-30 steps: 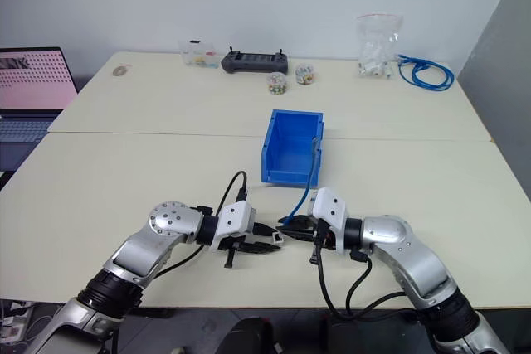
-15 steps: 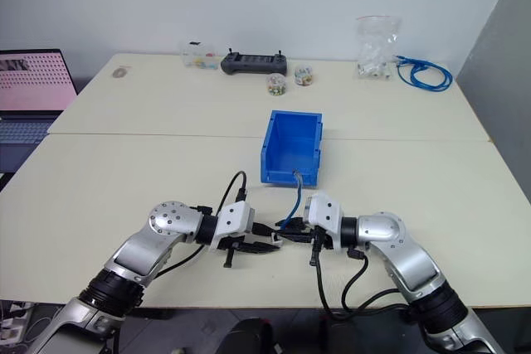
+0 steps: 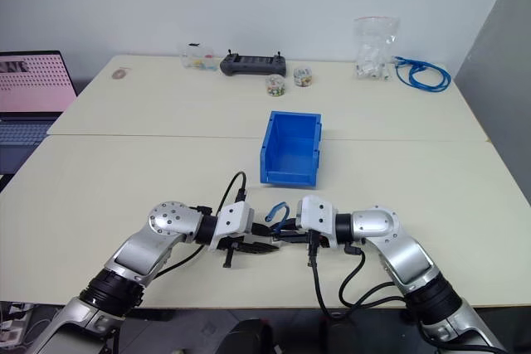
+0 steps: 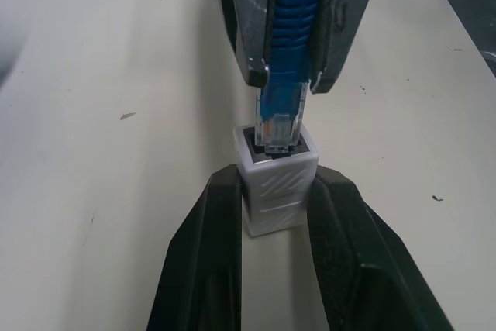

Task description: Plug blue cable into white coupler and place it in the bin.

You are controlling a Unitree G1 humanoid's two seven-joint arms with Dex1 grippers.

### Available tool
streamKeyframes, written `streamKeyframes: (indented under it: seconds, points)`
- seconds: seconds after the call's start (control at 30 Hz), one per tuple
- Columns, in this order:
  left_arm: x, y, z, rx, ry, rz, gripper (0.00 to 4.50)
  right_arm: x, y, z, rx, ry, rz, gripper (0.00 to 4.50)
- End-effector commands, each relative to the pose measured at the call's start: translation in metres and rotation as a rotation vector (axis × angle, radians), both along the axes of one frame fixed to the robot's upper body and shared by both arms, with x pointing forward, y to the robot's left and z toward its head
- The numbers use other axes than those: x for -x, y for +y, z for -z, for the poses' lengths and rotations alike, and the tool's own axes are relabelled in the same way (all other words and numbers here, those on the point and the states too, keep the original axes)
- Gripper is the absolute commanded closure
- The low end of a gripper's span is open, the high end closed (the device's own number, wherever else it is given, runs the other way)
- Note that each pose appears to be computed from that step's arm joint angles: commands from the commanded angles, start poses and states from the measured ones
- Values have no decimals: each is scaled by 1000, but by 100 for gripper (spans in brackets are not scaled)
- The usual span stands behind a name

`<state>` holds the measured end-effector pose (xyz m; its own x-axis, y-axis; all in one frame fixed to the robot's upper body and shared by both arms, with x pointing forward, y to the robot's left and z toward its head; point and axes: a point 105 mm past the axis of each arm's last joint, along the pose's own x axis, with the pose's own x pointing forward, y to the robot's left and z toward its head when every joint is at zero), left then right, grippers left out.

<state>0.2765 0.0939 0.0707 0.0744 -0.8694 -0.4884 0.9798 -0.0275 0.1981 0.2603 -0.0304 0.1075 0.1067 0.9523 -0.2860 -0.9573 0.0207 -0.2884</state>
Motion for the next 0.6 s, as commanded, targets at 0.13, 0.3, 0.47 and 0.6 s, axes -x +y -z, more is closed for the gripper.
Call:
streamKeyframes:
  seconds: [0.13, 0.3, 0.47, 0.6]
  points:
    - [5, 6, 20, -68, 49, -8, 365, 1, 5, 17, 129, 71, -76, 443]
    - [5, 6, 20, -70, 47, -6, 365, 2, 10, 15, 169, 88, -137, 443]
    - [6, 6, 20, -74, 43, -3, 365, 5, 9, 12, 215, 101, -189, 443]
    - [7, 6, 21, -74, 41, 0, 365, 3, 10, 11, 218, 119, -187, 443]
